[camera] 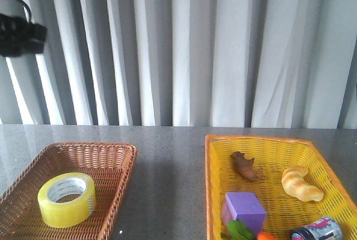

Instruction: Transfer tape with both arms

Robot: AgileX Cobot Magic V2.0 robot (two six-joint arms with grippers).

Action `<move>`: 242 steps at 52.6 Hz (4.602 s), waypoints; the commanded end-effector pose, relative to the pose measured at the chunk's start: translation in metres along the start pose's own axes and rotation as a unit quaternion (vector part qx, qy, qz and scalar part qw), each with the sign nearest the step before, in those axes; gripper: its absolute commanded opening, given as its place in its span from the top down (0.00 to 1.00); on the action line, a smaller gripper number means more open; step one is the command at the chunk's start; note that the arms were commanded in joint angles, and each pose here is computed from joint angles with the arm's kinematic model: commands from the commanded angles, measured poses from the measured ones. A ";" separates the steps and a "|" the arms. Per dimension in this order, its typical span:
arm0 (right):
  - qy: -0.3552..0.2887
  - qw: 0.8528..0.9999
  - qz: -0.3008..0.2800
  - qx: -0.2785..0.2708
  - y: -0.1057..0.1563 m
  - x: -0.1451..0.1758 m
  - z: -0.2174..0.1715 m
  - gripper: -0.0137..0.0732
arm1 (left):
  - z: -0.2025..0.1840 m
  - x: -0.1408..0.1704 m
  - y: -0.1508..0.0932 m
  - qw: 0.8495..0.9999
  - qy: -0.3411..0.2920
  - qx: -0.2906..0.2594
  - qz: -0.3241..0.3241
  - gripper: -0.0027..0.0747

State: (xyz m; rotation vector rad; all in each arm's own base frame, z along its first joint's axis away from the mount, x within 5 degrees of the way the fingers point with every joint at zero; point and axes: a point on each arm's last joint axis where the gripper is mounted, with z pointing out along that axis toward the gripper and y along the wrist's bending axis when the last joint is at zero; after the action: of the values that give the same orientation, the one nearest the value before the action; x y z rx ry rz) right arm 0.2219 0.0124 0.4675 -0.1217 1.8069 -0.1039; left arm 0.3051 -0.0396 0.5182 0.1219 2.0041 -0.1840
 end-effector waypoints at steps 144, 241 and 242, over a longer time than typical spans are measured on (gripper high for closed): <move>-0.057 0.998 -0.003 0.006 -0.003 -0.016 -0.011 0.85 | -0.104 0.381 0.015 0.957 -0.285 -0.042 0.019 0.97; -0.141 0.989 0.005 -0.044 0.027 0.177 -0.049 0.85 | -0.104 0.380 0.015 0.957 -0.286 -0.041 0.018 0.97; -0.140 0.989 0.005 -0.044 0.027 0.185 -0.052 0.85 | -0.104 0.380 0.015 0.957 -0.286 -0.041 0.018 0.97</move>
State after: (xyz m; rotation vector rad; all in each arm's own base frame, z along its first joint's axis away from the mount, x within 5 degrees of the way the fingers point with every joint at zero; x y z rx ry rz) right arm 0.1487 0.0153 0.3040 -0.1919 1.6679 -0.0123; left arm 0.0564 -0.0053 0.2009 0.0571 1.5439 -0.0873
